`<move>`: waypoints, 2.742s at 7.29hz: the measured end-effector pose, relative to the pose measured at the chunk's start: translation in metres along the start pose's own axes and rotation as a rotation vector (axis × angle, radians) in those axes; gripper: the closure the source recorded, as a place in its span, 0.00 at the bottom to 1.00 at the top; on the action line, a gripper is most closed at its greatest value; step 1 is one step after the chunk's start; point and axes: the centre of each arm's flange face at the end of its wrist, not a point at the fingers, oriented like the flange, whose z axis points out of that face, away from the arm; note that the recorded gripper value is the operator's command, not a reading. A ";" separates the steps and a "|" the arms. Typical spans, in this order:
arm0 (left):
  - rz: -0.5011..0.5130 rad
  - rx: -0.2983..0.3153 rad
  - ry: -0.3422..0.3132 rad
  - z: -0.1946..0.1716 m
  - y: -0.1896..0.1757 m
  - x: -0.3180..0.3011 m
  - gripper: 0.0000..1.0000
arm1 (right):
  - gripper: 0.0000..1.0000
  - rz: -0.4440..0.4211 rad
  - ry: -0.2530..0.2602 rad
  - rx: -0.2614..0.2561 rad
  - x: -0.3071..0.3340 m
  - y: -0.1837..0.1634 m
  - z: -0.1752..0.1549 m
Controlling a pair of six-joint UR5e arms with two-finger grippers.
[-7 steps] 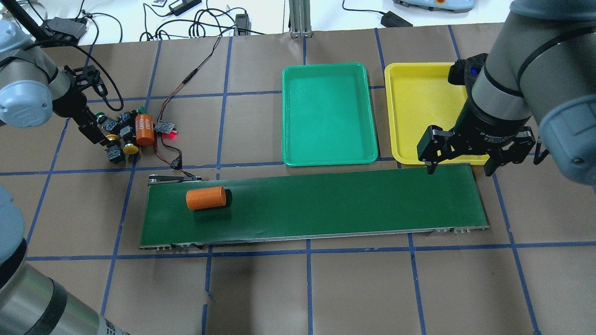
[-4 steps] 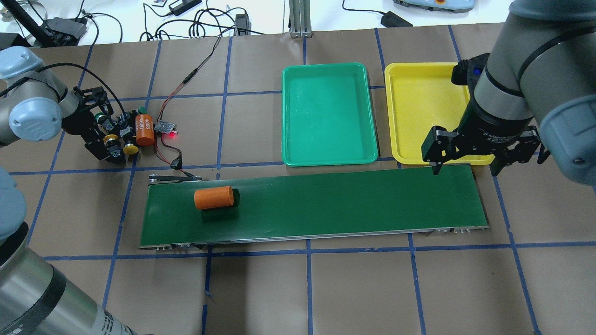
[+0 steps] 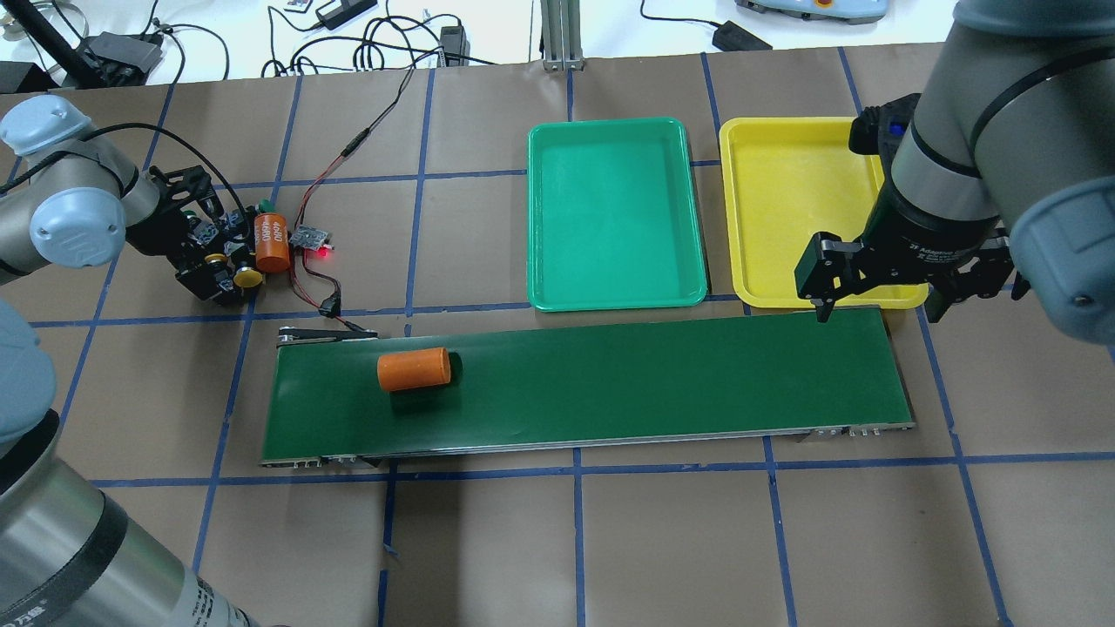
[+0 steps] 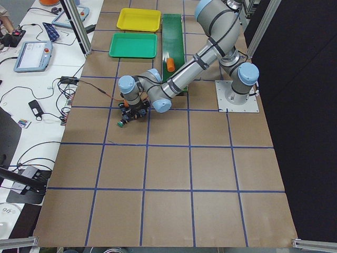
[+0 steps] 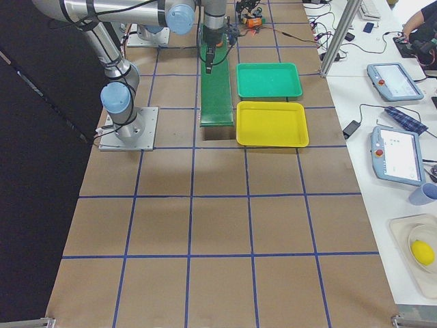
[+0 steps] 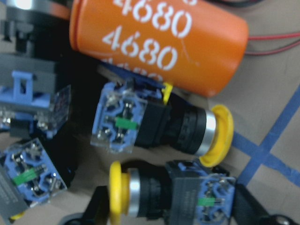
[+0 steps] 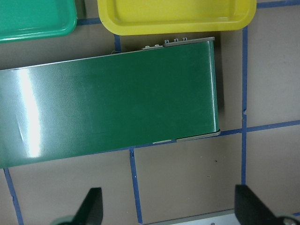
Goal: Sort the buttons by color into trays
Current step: 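Place the yellow button on the belt with the left gripper, then return the left gripper to the pile and grasp a green button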
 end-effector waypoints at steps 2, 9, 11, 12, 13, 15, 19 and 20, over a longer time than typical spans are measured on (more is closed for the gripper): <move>-0.044 0.004 -0.008 -0.032 0.001 0.014 1.00 | 0.00 -0.001 0.014 0.004 0.002 0.000 -0.001; -0.731 -0.049 0.040 -0.081 -0.037 0.254 1.00 | 0.00 0.000 0.013 0.006 0.001 0.000 -0.001; -0.843 -0.084 0.069 -0.056 -0.070 0.282 0.20 | 0.00 0.005 0.014 0.005 0.001 0.000 -0.001; -0.897 -0.083 0.086 -0.049 -0.078 0.285 0.07 | 0.00 0.007 0.014 0.002 0.001 0.000 0.000; -0.940 -0.079 0.093 -0.047 -0.083 0.285 0.00 | 0.00 0.006 0.014 -0.001 0.001 0.000 0.002; -0.993 -0.039 0.066 -0.068 -0.090 0.273 0.00 | 0.00 0.000 0.014 -0.002 0.001 0.000 0.002; -0.929 0.021 0.011 -0.149 -0.120 0.178 0.00 | 0.00 0.008 0.015 -0.010 0.001 0.000 0.004; -0.850 0.032 0.001 -0.148 -0.122 0.130 0.00 | 0.00 0.008 0.016 -0.010 0.001 0.000 0.004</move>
